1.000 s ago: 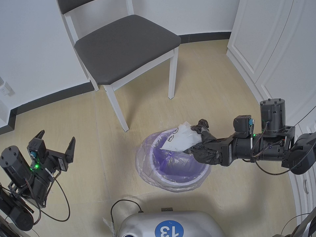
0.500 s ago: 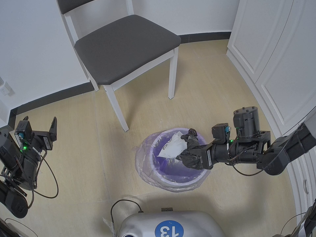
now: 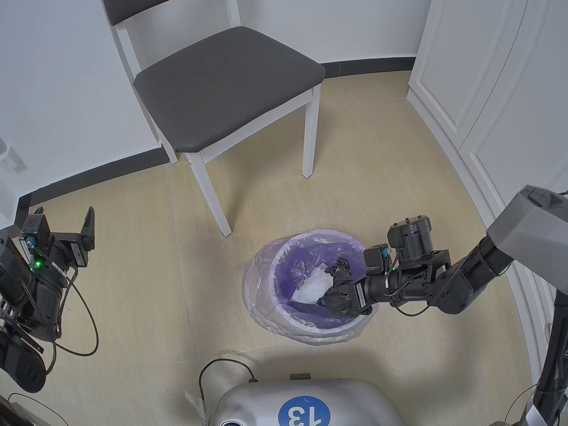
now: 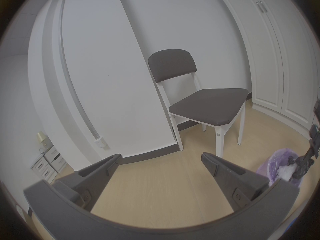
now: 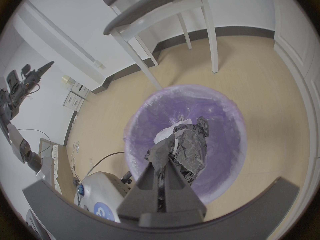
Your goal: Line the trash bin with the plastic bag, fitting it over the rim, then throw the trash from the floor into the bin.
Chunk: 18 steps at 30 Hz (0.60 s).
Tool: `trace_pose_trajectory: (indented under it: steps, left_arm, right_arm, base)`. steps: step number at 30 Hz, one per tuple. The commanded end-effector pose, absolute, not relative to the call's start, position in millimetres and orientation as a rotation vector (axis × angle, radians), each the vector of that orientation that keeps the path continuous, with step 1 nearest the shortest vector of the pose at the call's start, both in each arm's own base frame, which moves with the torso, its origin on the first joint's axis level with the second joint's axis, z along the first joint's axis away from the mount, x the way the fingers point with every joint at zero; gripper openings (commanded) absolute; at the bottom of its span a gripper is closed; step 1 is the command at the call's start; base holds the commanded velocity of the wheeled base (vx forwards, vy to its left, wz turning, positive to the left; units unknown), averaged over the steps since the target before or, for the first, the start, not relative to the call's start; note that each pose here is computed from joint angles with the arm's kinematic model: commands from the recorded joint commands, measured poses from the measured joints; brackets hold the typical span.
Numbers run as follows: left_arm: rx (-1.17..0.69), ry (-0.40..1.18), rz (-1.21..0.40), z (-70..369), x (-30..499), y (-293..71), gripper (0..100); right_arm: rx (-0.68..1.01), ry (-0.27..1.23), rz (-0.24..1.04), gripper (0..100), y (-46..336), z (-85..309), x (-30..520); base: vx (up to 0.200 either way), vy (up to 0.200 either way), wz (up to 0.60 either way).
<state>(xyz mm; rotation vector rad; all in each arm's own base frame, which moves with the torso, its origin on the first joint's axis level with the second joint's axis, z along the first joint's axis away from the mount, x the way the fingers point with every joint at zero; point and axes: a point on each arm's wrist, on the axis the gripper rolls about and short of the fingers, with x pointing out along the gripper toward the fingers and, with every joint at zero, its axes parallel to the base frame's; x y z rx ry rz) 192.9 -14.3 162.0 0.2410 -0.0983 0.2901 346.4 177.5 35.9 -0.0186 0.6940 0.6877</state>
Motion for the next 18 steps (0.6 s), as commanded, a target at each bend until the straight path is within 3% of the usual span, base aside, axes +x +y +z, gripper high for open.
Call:
trace_pose_trajectory:
  steps: [1,18]
  left_arm:
    - [0.241,-0.098,0.293,162,192,-14,100]
    - [0.246,-0.087,0.294,160,194,-14,100]
  right_arm:
    - [0.002,0.751,0.655,0,175,-3,370]
    - [0.098,0.693,0.645,0,190,9,389]
  base:
    - [0.0,0.0,0.0]
    - [0.0,0.0,0.0]
